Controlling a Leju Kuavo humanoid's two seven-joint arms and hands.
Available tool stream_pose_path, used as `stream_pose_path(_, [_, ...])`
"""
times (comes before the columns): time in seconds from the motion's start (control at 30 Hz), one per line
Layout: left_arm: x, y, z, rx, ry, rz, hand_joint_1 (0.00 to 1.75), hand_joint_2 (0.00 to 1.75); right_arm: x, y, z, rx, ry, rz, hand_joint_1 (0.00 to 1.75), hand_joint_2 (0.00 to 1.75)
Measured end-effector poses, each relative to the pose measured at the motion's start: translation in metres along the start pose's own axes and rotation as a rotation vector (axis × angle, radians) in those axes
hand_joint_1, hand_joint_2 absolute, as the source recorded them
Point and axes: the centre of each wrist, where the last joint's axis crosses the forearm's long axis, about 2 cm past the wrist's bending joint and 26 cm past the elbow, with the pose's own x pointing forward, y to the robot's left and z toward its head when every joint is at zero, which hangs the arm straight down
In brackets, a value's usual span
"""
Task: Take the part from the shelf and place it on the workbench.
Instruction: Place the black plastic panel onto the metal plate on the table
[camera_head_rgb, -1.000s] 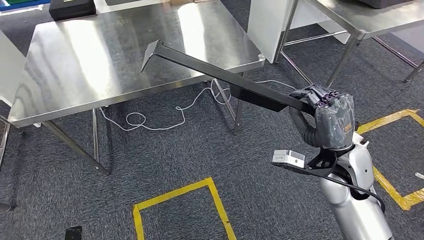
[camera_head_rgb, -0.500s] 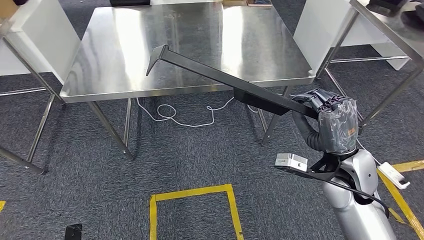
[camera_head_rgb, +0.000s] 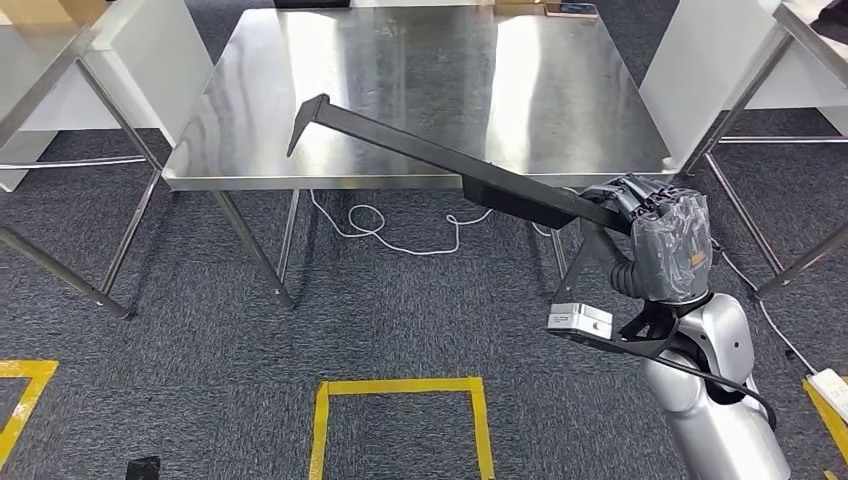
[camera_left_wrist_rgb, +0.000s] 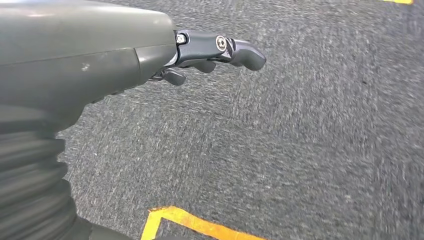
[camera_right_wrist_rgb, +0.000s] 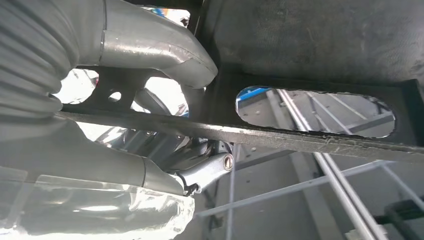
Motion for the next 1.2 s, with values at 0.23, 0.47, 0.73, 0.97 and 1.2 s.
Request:
stream_pose_path(0.23, [0.0007, 0.0027, -0.0014, 0.005, -0.003, -0.002, 0.0, 1.75, -0.0007, -0.002, -0.0011, -0.005, -0.005, 0.001, 1.75, 1.75])
stream_pose_path(0.47, [0.0008, 0.0024, -0.0014, -0.001, 0.001, 0.0, 0.0, 1.75, -0.0024, -0.0016, 0.0043, 0.0, -0.006, -0.017, 1.75, 1.75])
stream_pose_path(0.73, [-0.0034, 0.0049, -0.0009, 0.005, 0.02, 0.011, 0.0, 1.75, -0.0018, -0.0018, 0.0029, -0.004, -0.012, -0.021, 1.75, 1.75])
stream_pose_path(0.97, [-0.0042, 0.0068, -0.0014, 0.007, 0.008, 0.016, 0.0, 1.75, -0.0012, -0.0014, 0.0026, -0.003, -0.017, -0.022, 1.75, 1.75])
stream_pose_path(1.2, [-0.0058, 0.009, -0.0017, 0.018, 0.01, 0.014, 0.0, 1.75, -0.002, -0.0015, 0.0043, -0.001, -0.03, -0.022, 1.75, 1.75])
